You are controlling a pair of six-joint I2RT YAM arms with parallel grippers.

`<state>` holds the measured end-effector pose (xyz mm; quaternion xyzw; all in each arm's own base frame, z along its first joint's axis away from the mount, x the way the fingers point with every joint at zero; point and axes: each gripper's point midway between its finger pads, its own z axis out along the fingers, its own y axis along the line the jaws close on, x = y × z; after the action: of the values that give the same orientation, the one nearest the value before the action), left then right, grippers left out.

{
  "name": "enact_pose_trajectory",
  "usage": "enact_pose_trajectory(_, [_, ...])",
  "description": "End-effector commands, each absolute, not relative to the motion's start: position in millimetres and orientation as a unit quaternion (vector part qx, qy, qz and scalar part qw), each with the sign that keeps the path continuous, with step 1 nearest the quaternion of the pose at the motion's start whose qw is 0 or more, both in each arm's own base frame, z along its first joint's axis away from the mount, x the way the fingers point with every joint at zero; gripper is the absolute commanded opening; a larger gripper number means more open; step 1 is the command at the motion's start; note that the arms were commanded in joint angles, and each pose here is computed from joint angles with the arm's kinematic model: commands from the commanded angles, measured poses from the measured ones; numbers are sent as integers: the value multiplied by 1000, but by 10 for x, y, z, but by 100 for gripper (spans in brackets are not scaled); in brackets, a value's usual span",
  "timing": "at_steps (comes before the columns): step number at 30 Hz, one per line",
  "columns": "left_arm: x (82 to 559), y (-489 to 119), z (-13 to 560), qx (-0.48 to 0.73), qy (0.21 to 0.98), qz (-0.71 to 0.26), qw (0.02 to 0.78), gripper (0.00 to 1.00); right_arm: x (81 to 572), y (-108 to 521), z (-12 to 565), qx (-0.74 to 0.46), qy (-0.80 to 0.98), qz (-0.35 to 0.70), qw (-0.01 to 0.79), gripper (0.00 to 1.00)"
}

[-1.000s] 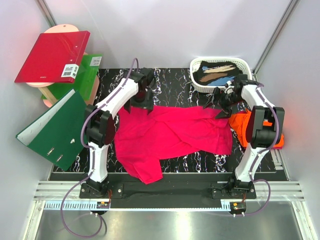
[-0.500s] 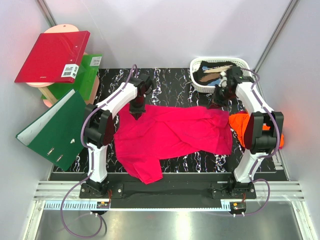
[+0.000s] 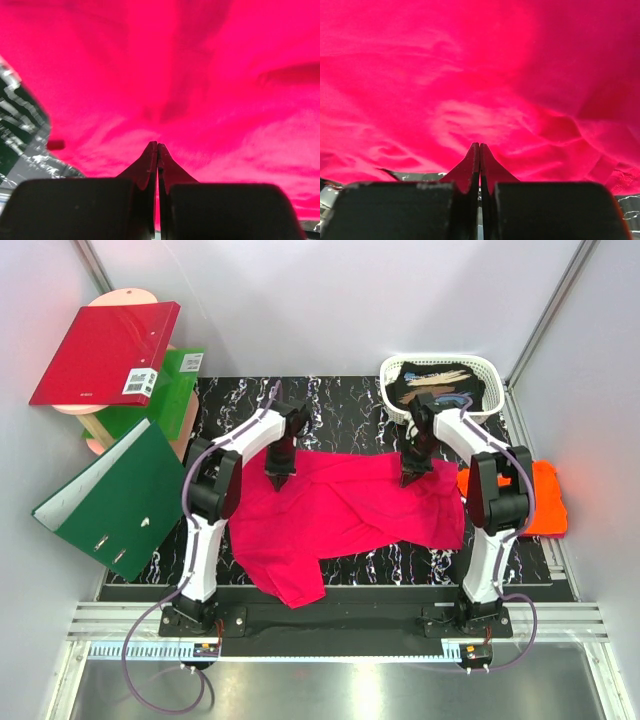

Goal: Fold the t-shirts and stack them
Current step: Fold the flattened tshirt in 1/3 of the way

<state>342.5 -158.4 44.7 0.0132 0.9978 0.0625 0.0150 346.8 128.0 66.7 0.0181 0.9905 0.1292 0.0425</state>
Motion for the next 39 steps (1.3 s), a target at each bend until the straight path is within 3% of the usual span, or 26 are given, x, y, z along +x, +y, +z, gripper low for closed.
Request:
enact_pose_trajectory(1, [3515, -1747, 442, 14, 999, 33, 3, 0, 3412, 1168, 419, 16, 997, 73, 11, 0])
enact_pose_trajectory(11, [3614, -1740, 266, -26, 999, 31, -28, 0, 3718, 1005, 87, 6, 999, -47, -5, 0])
enact_pose_trajectory(19, [3763, -1559, 174, -105, 993, 51, -28, 0, 4133, 924, 116, 6, 994, -100, 53, 0])
enact_pose_trajectory(33, [4270, -1240, 37, -115, 989, 94, -6, 0, 4621, 1074, 160, 9, 991, -85, 102, 0])
enact_pose_trajectory(39, [4529, -1178, 455, -123, 988, 67, 60, 0, 4856, 1140, 743, 24, 982, -60, 178, 0])
